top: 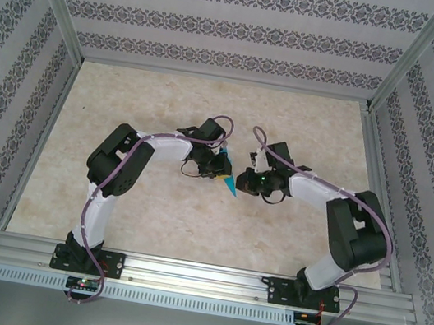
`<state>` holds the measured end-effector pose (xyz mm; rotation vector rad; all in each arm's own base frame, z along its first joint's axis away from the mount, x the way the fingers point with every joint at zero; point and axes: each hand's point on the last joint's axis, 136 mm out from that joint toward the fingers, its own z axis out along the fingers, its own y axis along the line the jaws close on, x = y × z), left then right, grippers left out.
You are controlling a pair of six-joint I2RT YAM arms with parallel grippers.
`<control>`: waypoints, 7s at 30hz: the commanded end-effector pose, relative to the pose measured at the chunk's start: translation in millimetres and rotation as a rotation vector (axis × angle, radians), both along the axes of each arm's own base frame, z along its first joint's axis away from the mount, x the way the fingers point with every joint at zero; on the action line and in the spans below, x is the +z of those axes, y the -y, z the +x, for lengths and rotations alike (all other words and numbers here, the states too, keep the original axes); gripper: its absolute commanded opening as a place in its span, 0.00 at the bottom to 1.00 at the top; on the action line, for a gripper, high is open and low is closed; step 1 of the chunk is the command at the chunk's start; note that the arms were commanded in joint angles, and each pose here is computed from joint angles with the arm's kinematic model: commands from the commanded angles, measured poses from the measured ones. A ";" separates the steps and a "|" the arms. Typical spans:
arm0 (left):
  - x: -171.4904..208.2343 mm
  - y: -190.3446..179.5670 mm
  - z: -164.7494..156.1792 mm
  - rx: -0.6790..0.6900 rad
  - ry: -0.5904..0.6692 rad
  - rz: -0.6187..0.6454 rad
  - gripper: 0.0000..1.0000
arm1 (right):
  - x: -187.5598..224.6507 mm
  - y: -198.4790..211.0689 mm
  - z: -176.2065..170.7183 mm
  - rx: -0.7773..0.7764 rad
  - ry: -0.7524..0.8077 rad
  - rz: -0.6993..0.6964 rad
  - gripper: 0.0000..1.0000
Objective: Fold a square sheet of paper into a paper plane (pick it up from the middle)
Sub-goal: Fold the wing for the fifth time at the center of the table, then turn over a paper plane at the center of the table.
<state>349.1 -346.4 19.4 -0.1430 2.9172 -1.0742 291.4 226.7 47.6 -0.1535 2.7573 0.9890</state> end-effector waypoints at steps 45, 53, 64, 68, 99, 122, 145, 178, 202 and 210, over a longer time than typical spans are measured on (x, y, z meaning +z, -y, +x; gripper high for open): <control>-24.4 -54.8 42.1 -0.158 0.182 0.136 0.14 | -102.3 29.2 -52.2 -0.001 -0.331 -0.156 0.06; -22.0 -87.3 68.7 -0.059 0.182 0.182 0.15 | -107.1 31.5 -54.9 -0.007 -0.352 -0.170 0.06; -23.1 -117.0 95.5 0.028 0.181 0.230 0.15 | -109.9 31.8 -53.1 -0.011 -0.361 -0.180 0.06; -9.5 -121.5 108.2 0.039 0.216 0.240 0.15 | -109.8 31.1 -52.3 -0.013 -0.361 -0.177 0.06; 9.3 -0.8 33.4 -0.062 0.242 -0.001 0.14 | -112.5 32.3 -57.0 -0.017 -0.368 -0.179 0.07; -17.9 -128.6 108.2 0.182 0.262 0.172 0.14 | -108.3 31.5 -49.2 -0.040 -0.349 -0.179 0.08; 83.2 -133.4 73.2 0.150 0.259 0.328 0.50 | 95.8 75.6 68.9 -0.335 0.389 -0.216 0.76; 51.6 -30.4 25.4 0.043 0.268 0.712 0.25 | 50.8 132.4 67.6 -0.539 0.301 -0.145 0.89; 116.2 6.5 40.8 -0.027 0.482 0.217 0.00 | 71.9 120.9 59.1 -0.575 0.351 0.012 0.87; 81.3 26.0 43.1 -0.005 0.379 -0.084 0.00 | 70.4 83.8 48.2 -0.485 0.285 0.052 0.70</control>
